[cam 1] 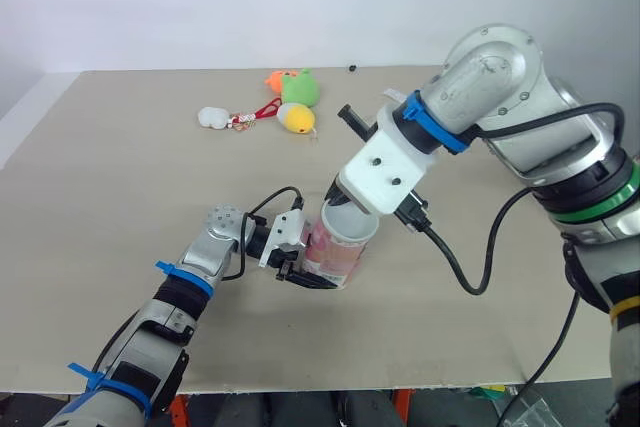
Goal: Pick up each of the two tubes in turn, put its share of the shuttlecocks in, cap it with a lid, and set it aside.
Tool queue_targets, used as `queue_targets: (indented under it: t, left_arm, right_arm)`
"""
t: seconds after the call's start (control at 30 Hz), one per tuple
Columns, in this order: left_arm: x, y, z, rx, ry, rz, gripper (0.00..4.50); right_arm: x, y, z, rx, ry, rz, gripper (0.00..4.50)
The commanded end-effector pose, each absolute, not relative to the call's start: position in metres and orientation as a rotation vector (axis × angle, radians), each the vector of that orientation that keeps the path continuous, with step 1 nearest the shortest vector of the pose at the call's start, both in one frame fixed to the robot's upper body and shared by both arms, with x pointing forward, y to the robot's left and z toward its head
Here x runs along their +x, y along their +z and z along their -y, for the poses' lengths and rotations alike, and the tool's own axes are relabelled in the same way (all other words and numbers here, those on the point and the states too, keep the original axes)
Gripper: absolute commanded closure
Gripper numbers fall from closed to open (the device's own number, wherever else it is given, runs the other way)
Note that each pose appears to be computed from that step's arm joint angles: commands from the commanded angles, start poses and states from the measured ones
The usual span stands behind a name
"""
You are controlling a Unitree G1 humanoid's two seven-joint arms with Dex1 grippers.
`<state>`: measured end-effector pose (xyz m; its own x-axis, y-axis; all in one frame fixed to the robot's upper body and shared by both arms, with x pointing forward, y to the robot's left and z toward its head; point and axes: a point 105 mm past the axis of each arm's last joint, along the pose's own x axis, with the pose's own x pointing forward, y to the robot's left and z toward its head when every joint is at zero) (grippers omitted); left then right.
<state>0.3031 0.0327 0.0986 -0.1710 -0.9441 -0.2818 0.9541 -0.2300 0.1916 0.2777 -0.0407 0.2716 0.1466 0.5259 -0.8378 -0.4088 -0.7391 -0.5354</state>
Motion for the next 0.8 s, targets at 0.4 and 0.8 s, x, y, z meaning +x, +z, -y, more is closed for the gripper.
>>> queue_targets:
  t: [0.4,0.8]
  left_arm:
    - [0.304,0.101,-0.039,0.264,-1.701,-0.075,1.82]
    - [0.303,0.095,-0.04,0.311,-1.71,-0.094,1.82]
  right_arm:
    - [0.296,0.231,0.038,-1.843,1.715,0.053,4.16]
    - [0.288,0.279,0.037,-1.505,1.718,0.095,0.52]
